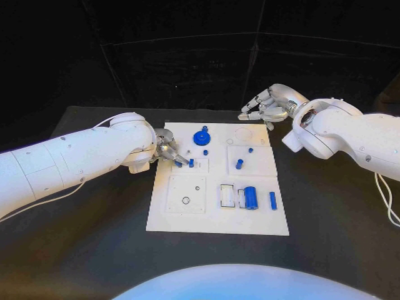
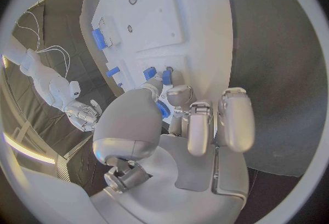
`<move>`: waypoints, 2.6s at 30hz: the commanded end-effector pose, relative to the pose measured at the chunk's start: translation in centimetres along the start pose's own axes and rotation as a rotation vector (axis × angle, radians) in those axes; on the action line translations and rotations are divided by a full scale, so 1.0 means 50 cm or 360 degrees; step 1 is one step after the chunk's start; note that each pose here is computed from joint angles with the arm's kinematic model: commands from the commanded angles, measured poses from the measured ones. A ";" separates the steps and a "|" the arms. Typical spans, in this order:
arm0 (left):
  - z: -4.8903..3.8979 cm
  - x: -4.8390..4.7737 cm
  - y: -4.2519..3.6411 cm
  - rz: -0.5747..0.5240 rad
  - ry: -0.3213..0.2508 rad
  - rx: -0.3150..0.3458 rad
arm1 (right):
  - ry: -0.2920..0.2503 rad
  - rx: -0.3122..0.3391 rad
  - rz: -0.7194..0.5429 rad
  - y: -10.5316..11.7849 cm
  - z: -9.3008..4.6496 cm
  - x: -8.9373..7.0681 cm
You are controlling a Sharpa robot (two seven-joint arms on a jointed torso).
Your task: Assemble the parts on the task board
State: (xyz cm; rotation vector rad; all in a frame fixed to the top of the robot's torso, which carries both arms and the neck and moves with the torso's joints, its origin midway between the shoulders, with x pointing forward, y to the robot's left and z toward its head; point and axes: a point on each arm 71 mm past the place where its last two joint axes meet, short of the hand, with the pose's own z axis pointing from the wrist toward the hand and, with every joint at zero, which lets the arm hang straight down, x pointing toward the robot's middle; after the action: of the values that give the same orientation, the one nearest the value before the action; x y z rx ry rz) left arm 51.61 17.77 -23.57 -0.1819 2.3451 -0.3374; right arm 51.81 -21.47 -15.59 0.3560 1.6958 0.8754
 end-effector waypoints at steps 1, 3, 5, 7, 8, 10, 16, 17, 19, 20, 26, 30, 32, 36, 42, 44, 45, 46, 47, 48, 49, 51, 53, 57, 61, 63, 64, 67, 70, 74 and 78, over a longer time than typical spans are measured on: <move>0.000 0.000 -0.001 0.0000 0.0003 -0.0011 | -0.0008 -0.0017 -0.0001 0.004 0.001 -0.002; -0.001 0.000 -0.001 0.0000 0.0001 -0.0008 | -0.0008 -0.0017 -0.0001 0.004 0.001 -0.002; -0.001 0.000 -0.002 -0.0001 0.0000 -0.0004 | -0.0007 -0.0017 -0.0001 0.004 0.001 -0.002; -0.001 0.000 -0.002 -0.0001 0.0000 0.0000 | -0.0007 -0.0017 -0.0001 0.004 0.001 -0.001; -0.001 0.000 -0.003 0.0000 0.0001 0.0002 | -0.0007 -0.0017 -0.0001 0.004 0.001 -0.001; -0.001 0.000 -0.003 0.0002 0.0005 0.0005 | -0.0007 -0.0017 -0.0001 0.004 0.001 -0.001; -0.001 0.001 -0.003 0.0008 0.0015 0.0006 | -0.0007 -0.0017 -0.0001 0.004 0.001 -0.001; -0.001 0.001 -0.003 0.0009 0.0016 0.0005 | -0.0007 -0.0017 -0.0001 0.004 0.001 -0.001; -0.002 0.002 -0.003 0.0010 0.0018 0.0005 | -0.0007 -0.0017 -0.0001 0.004 0.001 -0.001; -0.002 0.002 -0.002 0.0011 0.0020 0.0003 | -0.0007 -0.0017 -0.0001 0.004 0.001 -0.001; -0.002 0.003 0.000 0.0021 0.0036 -0.0005 | -0.0007 -0.0017 -0.0001 0.004 0.001 -0.001; -0.002 0.005 0.001 0.0036 0.0061 -0.0012 | -0.0007 -0.0017 -0.0001 0.004 0.001 -0.001; -0.003 0.006 0.001 0.0041 0.0068 -0.0014 | -0.0007 -0.0017 -0.0001 0.004 0.002 -0.001; -0.003 0.006 0.001 0.0046 0.0075 -0.0015 | -0.0007 -0.0017 -0.0001 0.004 0.002 -0.001; -0.003 0.007 0.001 0.0047 0.0076 -0.0015 | -0.0008 -0.0017 -0.0001 0.004 0.002 -0.001; -0.004 0.007 0.000 0.0047 0.0076 -0.0014 | -0.0008 -0.0016 -0.0001 0.004 0.002 -0.001; -0.004 0.007 0.000 0.0047 0.0076 -0.0014 | -0.0008 -0.0016 -0.0001 0.004 0.002 -0.002; -0.004 0.007 0.000 0.0047 0.0075 -0.0014 | -0.0008 -0.0016 -0.0001 0.004 0.002 -0.002; -0.004 0.007 0.000 0.0047 0.0075 -0.0014 | -0.0008 -0.0016 -0.0001 0.004 0.002 -0.001; -0.004 0.007 0.000 0.0047 0.0075 -0.0014 | -0.0008 -0.0016 -0.0001 0.004 0.002 -0.001; -0.004 0.007 0.000 0.0047 0.0076 -0.0013 | -0.0008 -0.0017 -0.0001 0.004 0.002 -0.001; -0.004 0.007 -0.001 0.0049 0.0078 -0.0013 | -0.0008 -0.0017 -0.0001 0.004 0.002 -0.001; -0.004 0.008 -0.001 0.0052 0.0083 -0.0012 | -0.0008 -0.0017 -0.0001 0.004 0.002 -0.001; -0.004 0.008 -0.001 0.0059 0.0094 -0.0012 | -0.0008 -0.0017 -0.0001 0.004 0.003 -0.001; -0.004 0.009 -0.001 0.0066 0.0104 -0.0016 | -0.0008 -0.0017 -0.0001 0.004 0.002 -0.001; -0.004 0.009 0.000 0.0068 0.0107 -0.0018 | -0.0008 -0.0017 -0.0001 0.004 0.002 -0.001; -0.003 0.009 0.000 0.0069 0.0108 -0.0019 | -0.0008 -0.0017 -0.0001 0.004 0.002 -0.001; -0.003 0.009 0.001 0.0072 0.0112 -0.0023 | -0.0008 -0.0017 -0.0001 0.004 0.002 -0.001; -0.003 0.009 0.001 0.0074 0.0116 -0.0024 | -0.0009 -0.0017 -0.0001 0.004 0.002 -0.001; -0.003 0.010 0.000 0.0079 0.0122 -0.0024 | -0.0009 -0.0017 -0.0001 0.004 0.003 -0.001; -0.003 0.010 0.000 0.0080 0.0124 -0.0025 | -0.0010 -0.0016 -0.0002 0.003 0.003 -0.002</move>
State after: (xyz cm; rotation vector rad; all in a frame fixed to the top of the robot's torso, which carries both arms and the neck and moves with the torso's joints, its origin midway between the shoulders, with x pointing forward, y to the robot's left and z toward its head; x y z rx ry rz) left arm 51.47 17.56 -23.20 -0.1442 2.3841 -0.3449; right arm 51.91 -21.44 -15.62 0.3565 1.6954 0.8741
